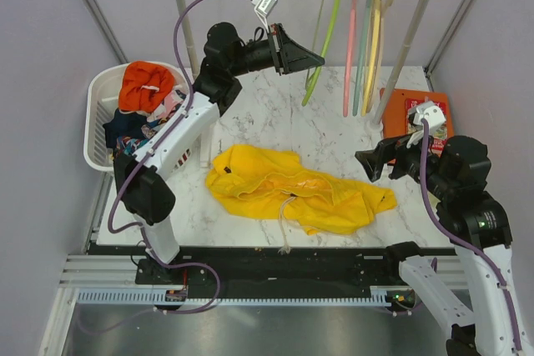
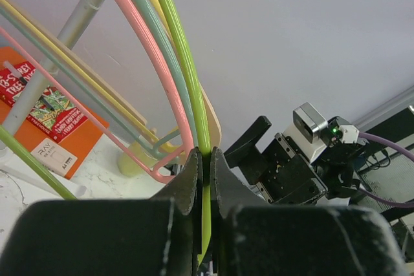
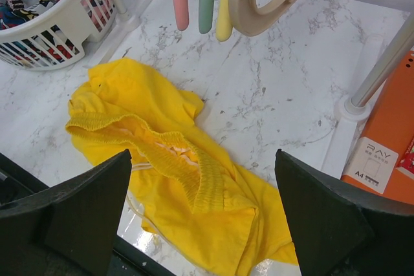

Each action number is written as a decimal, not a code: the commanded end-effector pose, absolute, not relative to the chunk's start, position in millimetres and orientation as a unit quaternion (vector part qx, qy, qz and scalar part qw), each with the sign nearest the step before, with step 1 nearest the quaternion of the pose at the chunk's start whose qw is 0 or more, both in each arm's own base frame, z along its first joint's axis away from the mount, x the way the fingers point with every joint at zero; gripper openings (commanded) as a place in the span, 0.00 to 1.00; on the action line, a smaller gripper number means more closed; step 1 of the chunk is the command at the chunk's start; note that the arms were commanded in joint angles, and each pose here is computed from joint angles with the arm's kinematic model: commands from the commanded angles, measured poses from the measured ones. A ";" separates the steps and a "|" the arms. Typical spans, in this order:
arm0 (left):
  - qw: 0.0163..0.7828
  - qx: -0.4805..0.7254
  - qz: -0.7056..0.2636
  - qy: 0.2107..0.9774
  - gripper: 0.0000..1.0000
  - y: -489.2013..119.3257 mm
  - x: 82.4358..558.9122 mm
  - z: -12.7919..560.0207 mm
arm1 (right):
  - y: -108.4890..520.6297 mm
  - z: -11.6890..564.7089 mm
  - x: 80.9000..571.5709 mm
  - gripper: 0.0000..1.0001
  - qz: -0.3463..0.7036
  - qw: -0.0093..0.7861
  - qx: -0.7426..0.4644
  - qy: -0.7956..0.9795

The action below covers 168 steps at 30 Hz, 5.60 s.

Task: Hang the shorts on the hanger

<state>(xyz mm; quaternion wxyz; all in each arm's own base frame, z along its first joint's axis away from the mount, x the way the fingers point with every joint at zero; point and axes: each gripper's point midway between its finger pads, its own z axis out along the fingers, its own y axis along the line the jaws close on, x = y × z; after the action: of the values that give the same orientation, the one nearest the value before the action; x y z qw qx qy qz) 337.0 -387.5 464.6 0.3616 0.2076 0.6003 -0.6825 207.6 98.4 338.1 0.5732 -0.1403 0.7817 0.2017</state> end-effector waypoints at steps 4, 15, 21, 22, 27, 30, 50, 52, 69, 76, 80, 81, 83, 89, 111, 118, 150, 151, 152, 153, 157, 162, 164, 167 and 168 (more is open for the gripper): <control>0.409 0.208 -0.696 0.552 0.02 -351.9 297.1 517.7 | 102.5 371.3 211.4 0.98 0.214 0.607 -0.141 0.752; 0.469 0.191 -0.636 0.582 0.02 -296.5 238.8 468.7 | 133.1 443.5 225.4 0.95 0.327 0.614 -0.107 0.711; 0.548 0.201 -0.524 0.621 0.02 -257.0 223.1 424.2 | 157.3 509.6 226.1 0.92 0.444 0.614 -0.078 0.648; 0.559 0.197 -0.509 0.624 0.02 -251.0 223.3 420.9 | 162.7 516.1 228.4 0.92 0.464 0.605 -0.076 0.642; 0.593 0.173 -0.459 0.638 0.02 -222.2 213.5 402.1 | 191.1 538.3 256.8 0.91 0.535 0.568 -0.057 0.623; 0.605 0.160 -0.447 0.639 0.02 -213.1 211.1 402.0 | 224.9 541.6 256.2 0.91 0.561 0.561 -0.074 0.605; 0.625 0.180 -0.429 0.626 0.02 -205.5 204.1 401.7 | 395.4 477.8 278.1 0.75 0.544 0.508 -0.102 0.659; 0.622 0.178 -0.428 0.632 0.02 -205.2 204.6 395.8 | 407.0 478.4 276.4 0.70 0.547 0.510 -0.110 0.655; 0.581 0.262 -0.423 0.644 0.97 -194.7 162.2 367.8 | 353.7 441.2 252.3 0.00 0.435 0.565 -0.233 0.661; 0.596 0.382 -0.347 0.615 0.99 -171.9 121.6 356.2 | 312.8 380.8 174.9 0.00 0.407 0.495 -0.428 0.637; 0.594 0.466 -0.283 0.592 0.99 -162.0 113.6 360.0 | 277.6 313.0 147.9 0.00 0.335 0.432 -0.550 0.632; 0.596 0.490 -0.277 0.573 0.99 -161.9 107.1 371.6 | 271.8 301.6 143.8 0.00 0.324 0.416 -0.568 0.631; 0.589 0.541 -0.232 0.554 1.00 -154.8 105.3 368.0 | 258.3 278.0 139.6 0.00 0.295 0.385 -0.598 0.638; 0.514 0.644 -0.140 0.549 0.95 -142.3 128.2 334.1 | 252.5 263.5 126.2 0.00 0.297 0.327 -0.642 0.627; 0.413 0.704 -0.170 0.553 0.23 -187.1 150.1 250.1 | 265.4 287.5 122.3 0.03 0.301 0.327 -0.690 0.571; 0.400 0.629 -0.243 0.621 0.02 -198.2 139.3 243.2 | 263.0 303.1 144.2 0.74 0.266 0.414 -0.644 0.586; 0.412 0.506 -0.286 0.702 0.50 -200.7 163.2 210.6 | 221.1 284.2 158.6 0.00 0.160 0.451 -0.649 0.592; 0.409 0.501 -0.284 0.707 0.51 -198.8 165.2 205.6 | 212.9 277.0 156.7 0.00 0.149 0.440 -0.653 0.598; 0.413 0.498 -0.278 0.710 0.52 -196.4 169.0 203.6 | 208.1 276.1 155.8 0.00 0.141 0.439 -0.654 0.599; 0.427 0.495 -0.272 0.706 0.56 -197.3 174.9 207.0 | 200.6 273.6 152.6 0.00 0.135 0.434 -0.655 0.603; 0.429 0.493 -0.249 0.715 0.59 -195.8 188.3 195.3 | 189.5 266.6 150.5 0.00 0.121 0.420 -0.654 0.617; 0.400 0.511 -0.198 0.734 0.56 -193.3 205.2 167.7 | 184.6 257.0 151.2 0.00 0.107 0.400 -0.666 0.620; 0.397 0.517 -0.177 0.737 0.56 -196.0 212.0 160.4 | 182.6 251.8 154.4 0.00 0.096 0.391 -0.671 0.623; 0.406 0.527 -0.151 0.731 0.56 -204.4 217.9 158.9 | 182.2 245.1 157.3 0.00 0.087 0.384 -0.675 0.624; 0.409 0.529 -0.141 0.731 0.55 -204.6 219.8 157.1 | 182.5 241.9 159.0 0.00 0.085 0.384 -0.675 0.625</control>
<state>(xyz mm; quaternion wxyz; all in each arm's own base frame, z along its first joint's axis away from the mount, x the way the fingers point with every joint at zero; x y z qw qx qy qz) 198.8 -198.1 149.2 0.3616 0.5154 0.7515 -0.1972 150.2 186.2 245.1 0.3794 -0.6714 0.6269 0.1103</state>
